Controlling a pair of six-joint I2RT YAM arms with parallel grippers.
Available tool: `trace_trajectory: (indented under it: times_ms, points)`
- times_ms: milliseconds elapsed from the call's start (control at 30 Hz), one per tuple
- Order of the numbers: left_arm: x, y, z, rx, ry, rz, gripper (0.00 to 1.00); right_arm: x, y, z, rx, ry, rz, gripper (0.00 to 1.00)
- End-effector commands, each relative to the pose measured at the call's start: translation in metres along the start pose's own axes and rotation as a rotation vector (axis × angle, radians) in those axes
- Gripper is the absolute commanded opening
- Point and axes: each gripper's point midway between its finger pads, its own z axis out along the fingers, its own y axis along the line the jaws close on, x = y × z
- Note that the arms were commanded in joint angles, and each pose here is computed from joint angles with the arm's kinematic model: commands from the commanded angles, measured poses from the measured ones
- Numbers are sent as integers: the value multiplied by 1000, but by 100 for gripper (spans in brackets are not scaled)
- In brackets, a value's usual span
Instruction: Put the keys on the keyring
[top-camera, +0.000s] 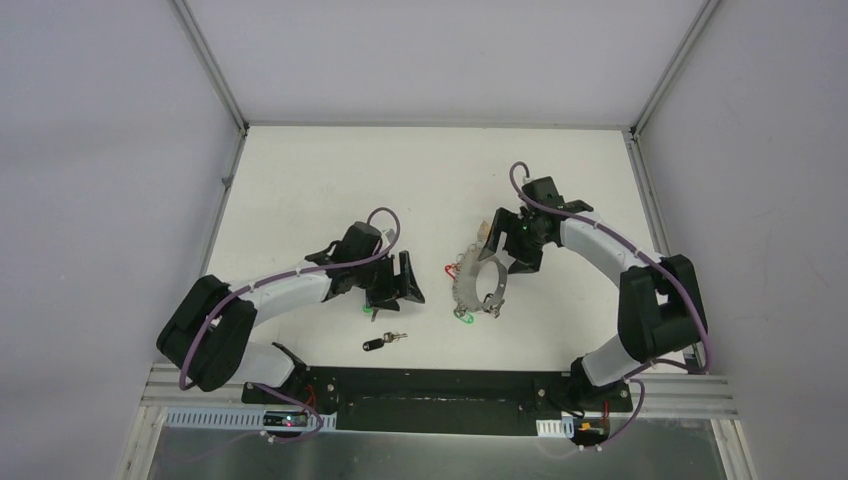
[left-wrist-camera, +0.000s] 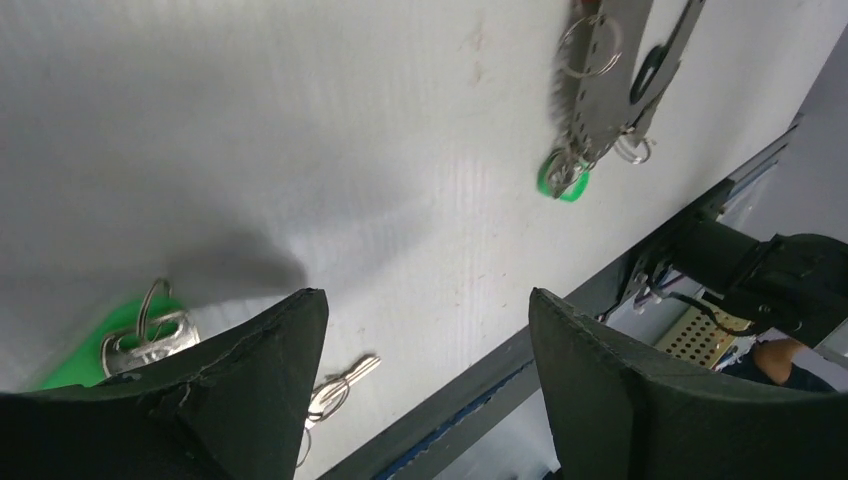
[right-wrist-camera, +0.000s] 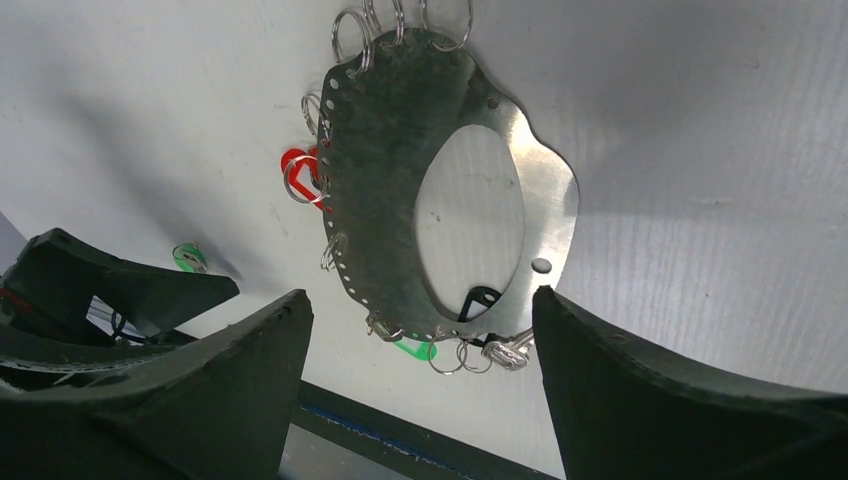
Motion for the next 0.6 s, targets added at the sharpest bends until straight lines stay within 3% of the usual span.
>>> trace_trajectory:
  times_ms: [0,567]
  points:
    - [-10,-17,-12,116,-120,88,76,-8,19,11,-34,-19,-62,83]
    - [-9,-7,-25,137,-230,62,79,35,59,72,51,194,-318,87]
